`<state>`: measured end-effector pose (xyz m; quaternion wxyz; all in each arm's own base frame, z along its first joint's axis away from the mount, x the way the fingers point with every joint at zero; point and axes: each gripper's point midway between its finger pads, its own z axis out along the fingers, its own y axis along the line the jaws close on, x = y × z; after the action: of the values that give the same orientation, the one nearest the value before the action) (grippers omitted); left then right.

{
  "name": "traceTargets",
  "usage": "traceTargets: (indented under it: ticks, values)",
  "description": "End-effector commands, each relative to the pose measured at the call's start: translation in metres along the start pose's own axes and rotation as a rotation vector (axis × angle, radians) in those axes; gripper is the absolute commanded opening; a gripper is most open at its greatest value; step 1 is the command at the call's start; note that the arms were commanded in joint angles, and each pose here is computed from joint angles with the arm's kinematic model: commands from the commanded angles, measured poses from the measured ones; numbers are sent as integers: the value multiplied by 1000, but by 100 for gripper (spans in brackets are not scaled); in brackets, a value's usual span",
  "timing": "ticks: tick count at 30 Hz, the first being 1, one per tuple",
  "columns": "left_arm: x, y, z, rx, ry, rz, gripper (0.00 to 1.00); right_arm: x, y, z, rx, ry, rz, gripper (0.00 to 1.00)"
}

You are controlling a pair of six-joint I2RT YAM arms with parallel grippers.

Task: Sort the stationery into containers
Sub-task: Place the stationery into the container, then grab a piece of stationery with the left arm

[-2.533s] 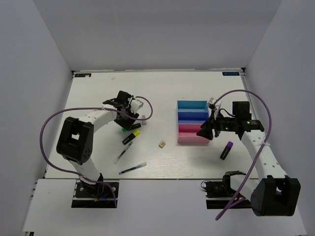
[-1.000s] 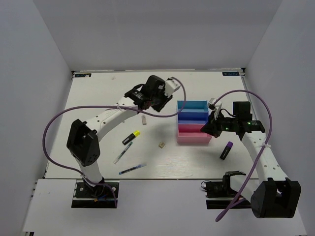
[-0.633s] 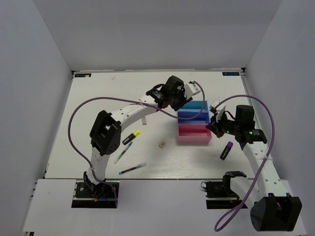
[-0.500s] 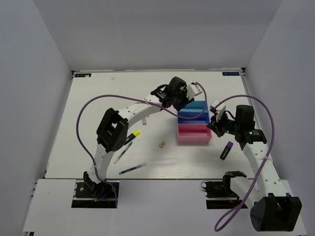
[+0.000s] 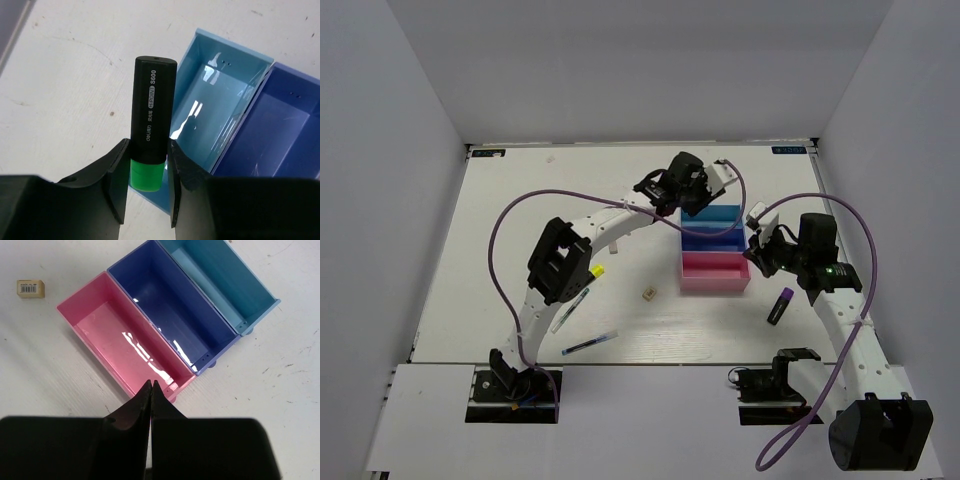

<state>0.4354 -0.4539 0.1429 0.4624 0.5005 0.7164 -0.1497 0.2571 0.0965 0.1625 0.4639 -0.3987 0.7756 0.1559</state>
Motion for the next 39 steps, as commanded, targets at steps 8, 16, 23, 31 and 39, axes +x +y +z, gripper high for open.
traceTargets:
  ticks: [8, 16, 23, 31, 39]
  values:
    - [0, -4, 6, 9, -16, -31, 3, -6, -7, 0, 32, -25, -44, 0]
    - [-1, -2, 2, -44, -7, -18, 52, -4, -9, 0, 47, -19, -33, 32]
    - [-7, -5, -10, -43, -7, -9, 60, -3, -12, 0, 59, -15, -33, 35]
    - [-28, 16, -102, -222, -12, -111, 0, -2, -22, 0, 129, -7, 53, 0]
    - [145, 14, -225, -368, 352, -400, 66, -2, 7, 8, -31, 19, 217, 90]
